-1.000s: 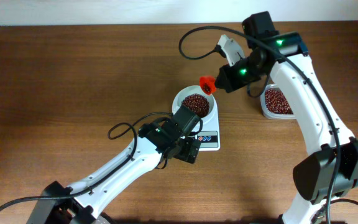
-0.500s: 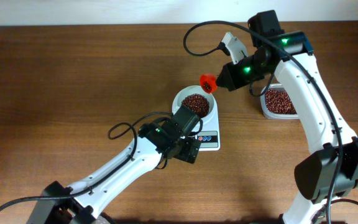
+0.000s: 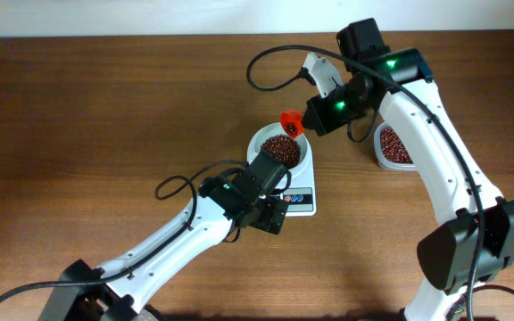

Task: Scoop item into bowl and weigh 50g on scale
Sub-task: 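Tip the scoop to trickle beans into the bowl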

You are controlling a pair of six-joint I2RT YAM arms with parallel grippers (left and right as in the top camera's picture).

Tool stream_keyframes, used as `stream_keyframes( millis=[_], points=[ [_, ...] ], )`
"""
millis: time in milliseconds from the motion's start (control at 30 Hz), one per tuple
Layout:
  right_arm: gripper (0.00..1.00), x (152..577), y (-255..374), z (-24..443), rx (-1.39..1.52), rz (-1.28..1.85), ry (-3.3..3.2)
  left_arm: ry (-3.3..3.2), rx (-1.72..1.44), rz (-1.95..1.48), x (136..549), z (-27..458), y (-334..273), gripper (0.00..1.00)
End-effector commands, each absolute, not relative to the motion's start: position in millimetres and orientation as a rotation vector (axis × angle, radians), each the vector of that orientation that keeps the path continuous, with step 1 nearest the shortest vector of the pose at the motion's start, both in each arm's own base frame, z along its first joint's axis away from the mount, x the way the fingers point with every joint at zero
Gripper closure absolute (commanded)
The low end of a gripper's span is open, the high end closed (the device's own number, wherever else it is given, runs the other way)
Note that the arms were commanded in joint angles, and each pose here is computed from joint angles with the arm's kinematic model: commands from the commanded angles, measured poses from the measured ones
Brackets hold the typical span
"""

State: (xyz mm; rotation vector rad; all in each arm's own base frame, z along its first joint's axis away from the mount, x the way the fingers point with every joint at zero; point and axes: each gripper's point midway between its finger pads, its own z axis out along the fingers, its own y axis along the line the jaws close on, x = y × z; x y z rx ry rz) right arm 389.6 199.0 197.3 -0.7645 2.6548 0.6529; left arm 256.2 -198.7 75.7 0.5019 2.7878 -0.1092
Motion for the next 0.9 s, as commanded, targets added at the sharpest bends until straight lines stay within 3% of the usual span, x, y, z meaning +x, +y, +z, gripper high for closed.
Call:
stream_keyframes(
  millis=[0,133,200,867],
  points=[
    [0.96,391.7,203.0,205.4,-0.765,0.66,2.626,2.773,0.516,-0.093,256.4,77.8,-196.9,0.01],
    [0.96,377.8,210.4,203.5,-0.835,0.683,2.64,2.773,0.516,-0.092,256.5,77.8,-196.8,0.01],
    [0.96,387.1,199.2,198.7,-0.779,0.577,2.667,2.773,0.517,-0.092,256.5,77.8,-196.8,0.01],
    [0.96,389.8,196.5,199.1,-0.814,0.557,2.645,2.773,0.517,-0.092,256.5,77.8,-196.8,0.01]
  ],
)
